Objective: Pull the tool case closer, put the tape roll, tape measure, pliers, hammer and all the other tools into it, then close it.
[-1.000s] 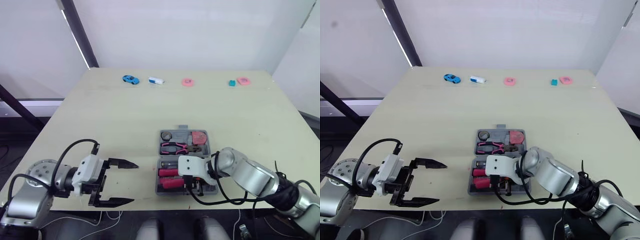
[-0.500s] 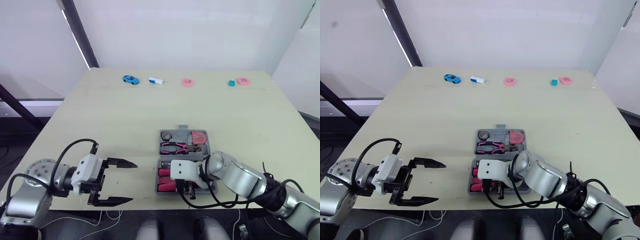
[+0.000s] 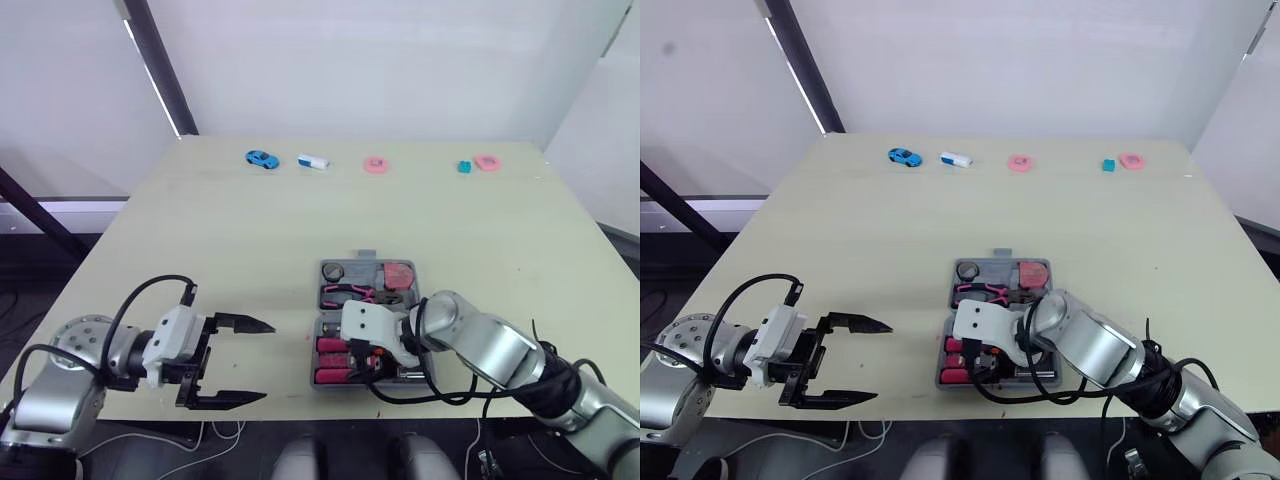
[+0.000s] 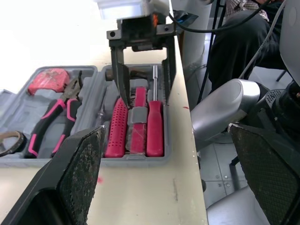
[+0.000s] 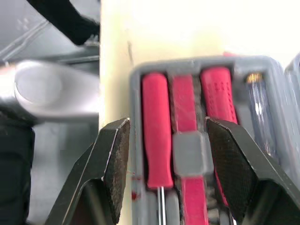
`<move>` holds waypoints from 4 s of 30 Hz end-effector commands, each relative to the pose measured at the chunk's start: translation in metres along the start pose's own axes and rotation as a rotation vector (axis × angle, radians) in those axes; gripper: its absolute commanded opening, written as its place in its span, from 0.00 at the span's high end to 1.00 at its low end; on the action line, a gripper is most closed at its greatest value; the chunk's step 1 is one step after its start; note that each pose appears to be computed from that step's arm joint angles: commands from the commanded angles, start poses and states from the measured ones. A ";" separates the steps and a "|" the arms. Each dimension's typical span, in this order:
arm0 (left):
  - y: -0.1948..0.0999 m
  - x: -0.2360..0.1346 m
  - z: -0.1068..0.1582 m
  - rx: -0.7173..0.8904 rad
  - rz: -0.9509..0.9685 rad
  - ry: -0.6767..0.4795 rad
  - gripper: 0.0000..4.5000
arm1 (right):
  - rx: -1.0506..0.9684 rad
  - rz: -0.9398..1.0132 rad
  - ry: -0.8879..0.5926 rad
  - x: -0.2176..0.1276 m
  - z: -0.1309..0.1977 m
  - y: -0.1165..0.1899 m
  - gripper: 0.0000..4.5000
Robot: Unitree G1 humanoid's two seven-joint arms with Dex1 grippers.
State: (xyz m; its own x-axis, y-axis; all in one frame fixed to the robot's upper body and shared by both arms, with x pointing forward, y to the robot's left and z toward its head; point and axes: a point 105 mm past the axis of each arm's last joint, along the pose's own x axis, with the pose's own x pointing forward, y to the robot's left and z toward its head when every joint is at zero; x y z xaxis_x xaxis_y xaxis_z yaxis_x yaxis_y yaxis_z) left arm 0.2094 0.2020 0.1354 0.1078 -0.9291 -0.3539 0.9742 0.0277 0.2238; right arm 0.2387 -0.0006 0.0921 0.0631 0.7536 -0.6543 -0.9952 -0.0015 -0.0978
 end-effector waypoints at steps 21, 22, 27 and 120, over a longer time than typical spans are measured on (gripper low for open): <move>0.003 -0.006 -0.003 0.021 0.013 0.009 0.00 | 0.007 -0.012 -0.176 0.012 -0.064 0.000 0.97; 0.003 -0.006 -0.003 0.018 0.016 0.008 0.00 | 0.009 -0.017 -0.199 0.009 -0.060 -0.001 0.97; 0.008 -0.004 -0.003 -0.010 0.071 -0.031 0.00 | 0.076 -0.119 -0.363 -0.015 -0.038 -0.016 0.97; 0.092 0.091 -0.101 -0.292 0.236 0.051 1.00 | 0.235 -0.433 -0.225 -0.062 -0.126 -0.077 0.99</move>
State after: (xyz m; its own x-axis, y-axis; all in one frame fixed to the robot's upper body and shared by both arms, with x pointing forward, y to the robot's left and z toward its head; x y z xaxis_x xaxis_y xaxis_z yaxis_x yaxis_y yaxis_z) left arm 0.3276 0.1631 0.0301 0.3471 -0.8587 -0.3771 0.9301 0.3666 0.0214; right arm 0.3224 -0.1399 0.0369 0.4987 0.7461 -0.4411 -0.8561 0.5036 -0.1161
